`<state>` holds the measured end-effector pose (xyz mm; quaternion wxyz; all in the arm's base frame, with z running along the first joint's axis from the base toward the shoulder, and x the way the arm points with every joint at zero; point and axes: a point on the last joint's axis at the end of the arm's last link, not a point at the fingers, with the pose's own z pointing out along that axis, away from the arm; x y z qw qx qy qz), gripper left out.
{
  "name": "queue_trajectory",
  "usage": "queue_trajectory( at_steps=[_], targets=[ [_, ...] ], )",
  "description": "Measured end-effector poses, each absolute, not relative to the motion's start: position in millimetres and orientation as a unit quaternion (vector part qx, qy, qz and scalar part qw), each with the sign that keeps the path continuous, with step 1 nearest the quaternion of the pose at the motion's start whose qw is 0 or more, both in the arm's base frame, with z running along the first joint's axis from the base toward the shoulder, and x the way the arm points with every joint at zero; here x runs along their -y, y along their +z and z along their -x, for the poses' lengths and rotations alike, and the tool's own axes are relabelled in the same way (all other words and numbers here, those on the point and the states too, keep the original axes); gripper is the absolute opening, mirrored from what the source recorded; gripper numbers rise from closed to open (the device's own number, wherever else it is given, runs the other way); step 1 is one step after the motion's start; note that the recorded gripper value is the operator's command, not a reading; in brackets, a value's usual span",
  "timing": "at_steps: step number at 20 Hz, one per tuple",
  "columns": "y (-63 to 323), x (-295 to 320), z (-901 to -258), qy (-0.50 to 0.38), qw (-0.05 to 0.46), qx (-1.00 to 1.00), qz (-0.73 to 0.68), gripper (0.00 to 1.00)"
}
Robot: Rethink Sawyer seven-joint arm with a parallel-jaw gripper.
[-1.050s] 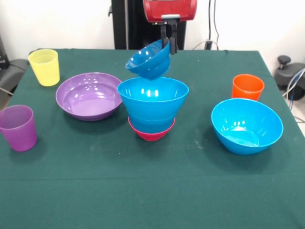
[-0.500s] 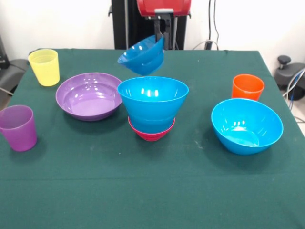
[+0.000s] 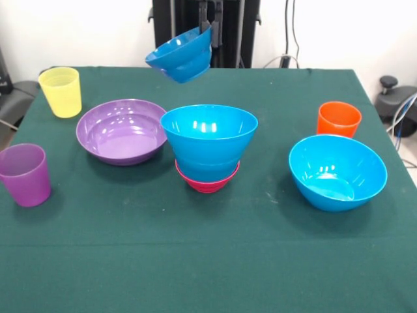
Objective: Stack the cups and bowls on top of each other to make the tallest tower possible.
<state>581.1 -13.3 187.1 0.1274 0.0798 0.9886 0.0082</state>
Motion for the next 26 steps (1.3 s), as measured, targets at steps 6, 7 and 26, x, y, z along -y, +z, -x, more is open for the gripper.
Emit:
queue_trajectory(
  at_steps=[6,7,26],
  targets=[
    [185,12,-581,0.009,0.126,-0.989,-0.079,0.00],
    [184,11,-581,0.010,0.125,-0.989,-0.079,0.00],
    [164,2,-588,0.028,0.111,-0.990,-0.078,0.00]
  ],
)
